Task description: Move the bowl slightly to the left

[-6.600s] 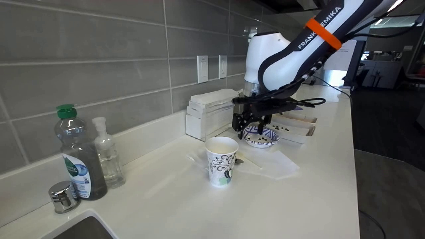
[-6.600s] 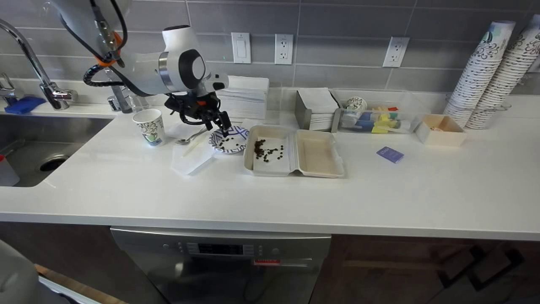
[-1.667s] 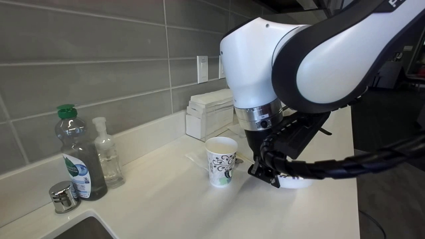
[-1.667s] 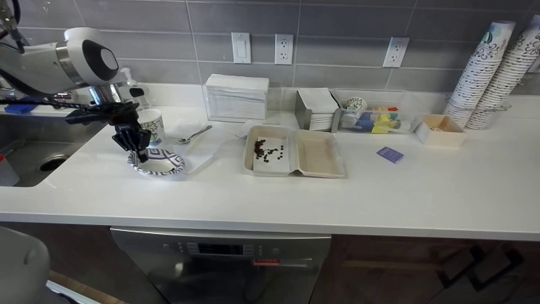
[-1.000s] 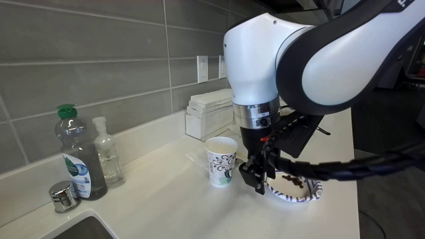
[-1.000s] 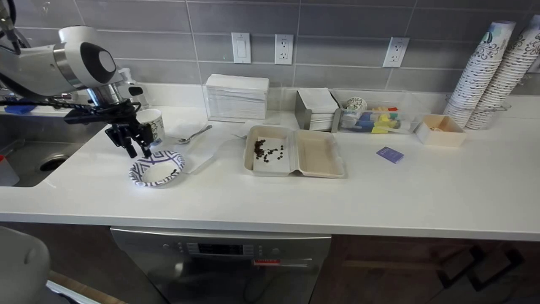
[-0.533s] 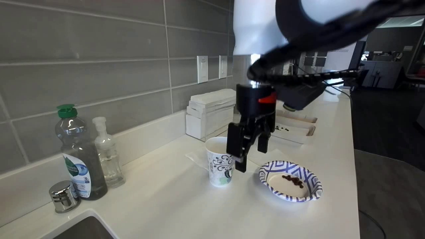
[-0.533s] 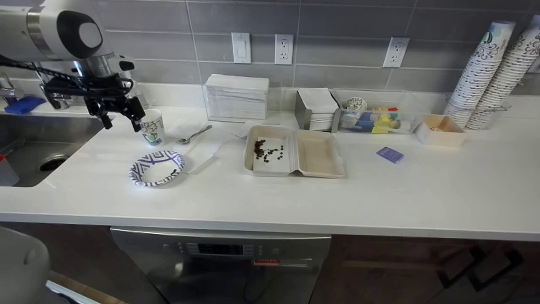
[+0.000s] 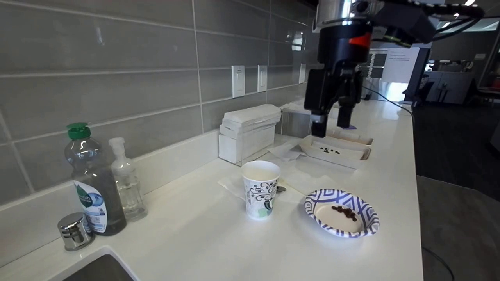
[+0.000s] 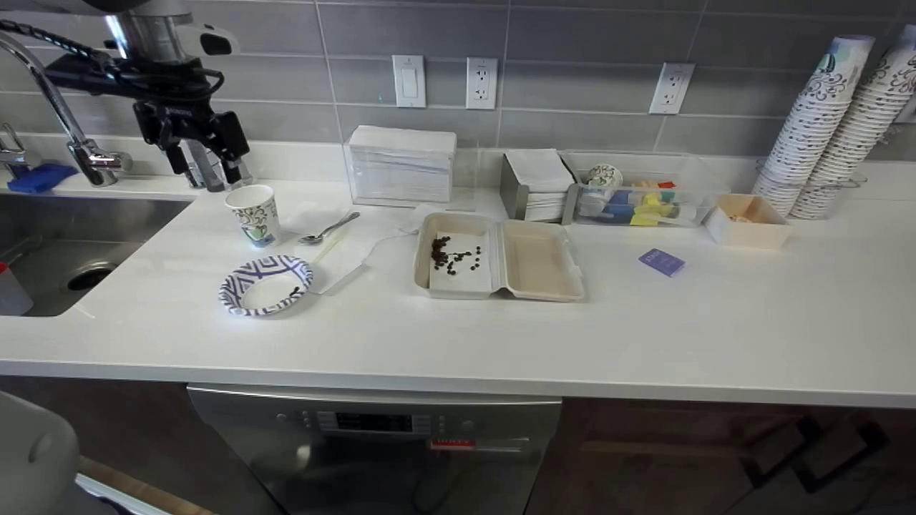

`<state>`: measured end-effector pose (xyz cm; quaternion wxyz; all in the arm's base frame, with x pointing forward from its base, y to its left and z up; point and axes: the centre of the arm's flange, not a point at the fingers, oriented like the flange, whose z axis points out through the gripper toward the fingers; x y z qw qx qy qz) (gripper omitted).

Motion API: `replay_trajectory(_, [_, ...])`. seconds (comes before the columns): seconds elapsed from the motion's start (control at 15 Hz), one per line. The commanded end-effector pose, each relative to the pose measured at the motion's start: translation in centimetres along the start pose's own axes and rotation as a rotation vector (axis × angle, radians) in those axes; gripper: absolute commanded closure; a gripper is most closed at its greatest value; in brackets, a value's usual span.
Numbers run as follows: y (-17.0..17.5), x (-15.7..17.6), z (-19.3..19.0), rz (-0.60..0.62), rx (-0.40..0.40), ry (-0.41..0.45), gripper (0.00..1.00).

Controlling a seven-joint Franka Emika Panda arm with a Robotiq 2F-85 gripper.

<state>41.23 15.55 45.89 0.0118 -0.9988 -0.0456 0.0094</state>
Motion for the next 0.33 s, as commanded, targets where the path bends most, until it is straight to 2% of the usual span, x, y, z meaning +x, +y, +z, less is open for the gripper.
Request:
replay_trajectory(0.0, [4.4,-2.1,-3.1,0.026,-0.013,-0.026,0.00])
replay_trajectory(0.07, [2.3,-1.0,-1.8,0.020,-0.001,-0.021,0.00])
replay_trajectory(0.27, [4.1,-1.6,-3.2,0.039,0.003,-0.010,0.00])
